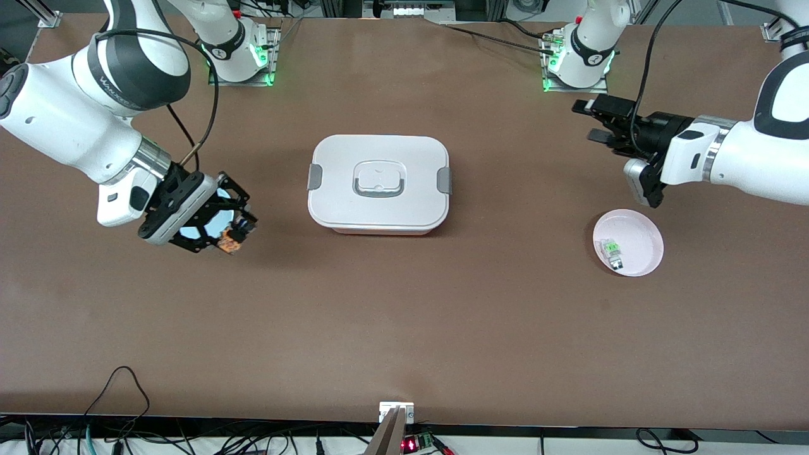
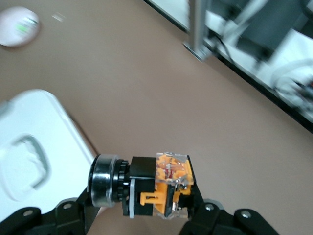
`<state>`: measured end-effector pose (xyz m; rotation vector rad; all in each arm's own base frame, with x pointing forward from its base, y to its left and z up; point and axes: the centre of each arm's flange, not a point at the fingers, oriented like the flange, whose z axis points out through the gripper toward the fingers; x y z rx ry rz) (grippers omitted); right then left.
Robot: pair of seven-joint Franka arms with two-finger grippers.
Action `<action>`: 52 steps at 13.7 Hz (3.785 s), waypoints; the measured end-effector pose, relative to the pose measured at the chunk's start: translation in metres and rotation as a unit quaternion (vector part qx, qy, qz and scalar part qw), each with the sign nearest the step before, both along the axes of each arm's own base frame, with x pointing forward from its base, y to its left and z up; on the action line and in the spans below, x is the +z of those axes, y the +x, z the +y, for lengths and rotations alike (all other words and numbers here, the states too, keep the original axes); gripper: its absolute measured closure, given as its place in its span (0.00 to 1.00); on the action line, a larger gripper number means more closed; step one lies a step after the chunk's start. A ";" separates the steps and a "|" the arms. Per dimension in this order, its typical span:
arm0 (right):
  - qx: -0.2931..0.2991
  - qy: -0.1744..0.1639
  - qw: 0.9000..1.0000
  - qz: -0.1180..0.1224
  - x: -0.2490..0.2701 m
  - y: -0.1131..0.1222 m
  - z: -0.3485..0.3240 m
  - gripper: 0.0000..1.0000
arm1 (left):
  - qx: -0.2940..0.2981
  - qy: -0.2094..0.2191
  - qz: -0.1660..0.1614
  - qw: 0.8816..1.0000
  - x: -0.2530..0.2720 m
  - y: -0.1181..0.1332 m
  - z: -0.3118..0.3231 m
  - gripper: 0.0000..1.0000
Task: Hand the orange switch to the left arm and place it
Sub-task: 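Carry the switch over the box with the right gripper while the left gripper approaches, then grasp the orange switch with the left gripper beside the right gripper, then open the right gripper and withdraw while the left gripper carries the switch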
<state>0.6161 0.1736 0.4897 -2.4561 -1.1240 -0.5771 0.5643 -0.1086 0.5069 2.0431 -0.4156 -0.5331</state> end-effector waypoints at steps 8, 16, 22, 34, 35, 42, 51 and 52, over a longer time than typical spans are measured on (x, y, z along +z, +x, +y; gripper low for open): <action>0.066 0.156 0.985 -0.018 0.024 -0.019 0.070 0.28 | 0.185 -0.225 0.070 0.954 -0.052 0.014 -0.073 0.00; 0.182 0.185 0.961 -0.092 0.043 -0.036 0.130 0.28 | 0.334 -0.314 0.112 0.882 -0.087 -0.017 -0.227 0.00; 0.222 0.197 0.948 -0.114 0.041 -0.050 0.162 0.28 | 0.360 -0.311 0.112 0.873 -0.086 -0.011 -0.242 0.01; 0.222 0.201 0.947 -0.119 0.035 -0.059 0.188 0.28 | 0.357 -0.317 0.072 0.876 -0.083 -0.008 -0.259 0.67; 0.221 0.201 0.947 -0.118 0.034 -0.058 0.188 0.28 | 0.358 -0.317 0.073 0.875 -0.084 -0.008 -0.259 0.66; 0.192 0.211 0.955 -0.083 0.035 -0.062 0.194 0.00 | 0.360 -0.320 0.066 0.874 -0.082 -0.004 -0.256 0.66; 0.178 0.206 0.956 -0.105 0.064 -0.056 0.170 0.00 | 0.308 -0.258 -0.032 0.915 -0.074 0.027 -0.201 0.66; 0.178 0.205 0.957 -0.101 0.064 -0.053 0.162 0.00 | 0.289 -0.239 -0.056 0.925 -0.067 0.037 -0.185 0.66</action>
